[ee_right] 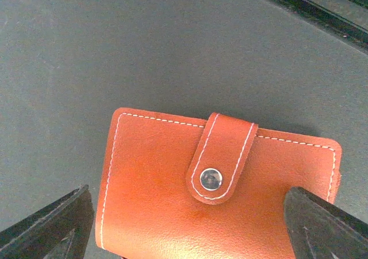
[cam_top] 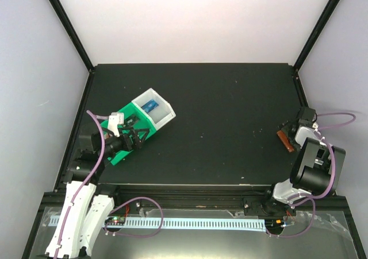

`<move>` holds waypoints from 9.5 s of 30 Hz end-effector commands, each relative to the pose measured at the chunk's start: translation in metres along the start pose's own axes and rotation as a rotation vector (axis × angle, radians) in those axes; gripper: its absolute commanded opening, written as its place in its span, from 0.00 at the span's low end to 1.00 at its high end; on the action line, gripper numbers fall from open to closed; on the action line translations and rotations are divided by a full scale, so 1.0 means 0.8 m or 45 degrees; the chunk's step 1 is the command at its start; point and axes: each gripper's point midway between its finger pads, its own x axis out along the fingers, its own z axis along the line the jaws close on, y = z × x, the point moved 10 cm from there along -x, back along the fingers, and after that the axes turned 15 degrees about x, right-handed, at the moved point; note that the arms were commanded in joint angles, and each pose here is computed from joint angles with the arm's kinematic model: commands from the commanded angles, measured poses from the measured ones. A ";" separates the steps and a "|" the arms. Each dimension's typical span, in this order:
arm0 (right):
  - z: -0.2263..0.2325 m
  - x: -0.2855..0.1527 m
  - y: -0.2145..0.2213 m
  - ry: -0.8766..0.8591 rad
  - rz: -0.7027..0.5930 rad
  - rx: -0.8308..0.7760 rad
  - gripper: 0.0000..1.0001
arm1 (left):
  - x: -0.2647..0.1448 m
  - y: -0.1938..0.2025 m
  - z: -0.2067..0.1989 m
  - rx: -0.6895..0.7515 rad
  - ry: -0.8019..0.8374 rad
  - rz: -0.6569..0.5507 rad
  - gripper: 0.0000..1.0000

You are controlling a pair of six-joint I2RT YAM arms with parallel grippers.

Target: Take the credit cards out of the card holder

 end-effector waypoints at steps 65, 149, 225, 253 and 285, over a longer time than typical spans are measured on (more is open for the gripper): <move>0.110 0.021 0.082 -0.134 0.400 -0.634 0.48 | -0.007 -0.010 -0.008 0.060 0.007 -0.012 0.99; 0.134 -0.144 0.381 -0.270 0.379 -1.526 0.28 | -0.008 -0.007 -0.006 0.047 -0.019 -0.012 0.99; 0.099 -0.113 0.379 -0.250 0.313 -1.608 0.01 | 0.065 0.050 -0.042 -0.107 0.202 0.248 0.91; 0.093 -0.229 0.377 -1.174 1.021 -1.104 0.01 | 0.125 0.085 -0.038 -0.128 0.268 0.460 0.78; 0.043 -0.160 0.388 -0.919 0.967 -1.081 0.01 | 0.130 0.121 -0.021 -0.154 0.115 0.591 0.58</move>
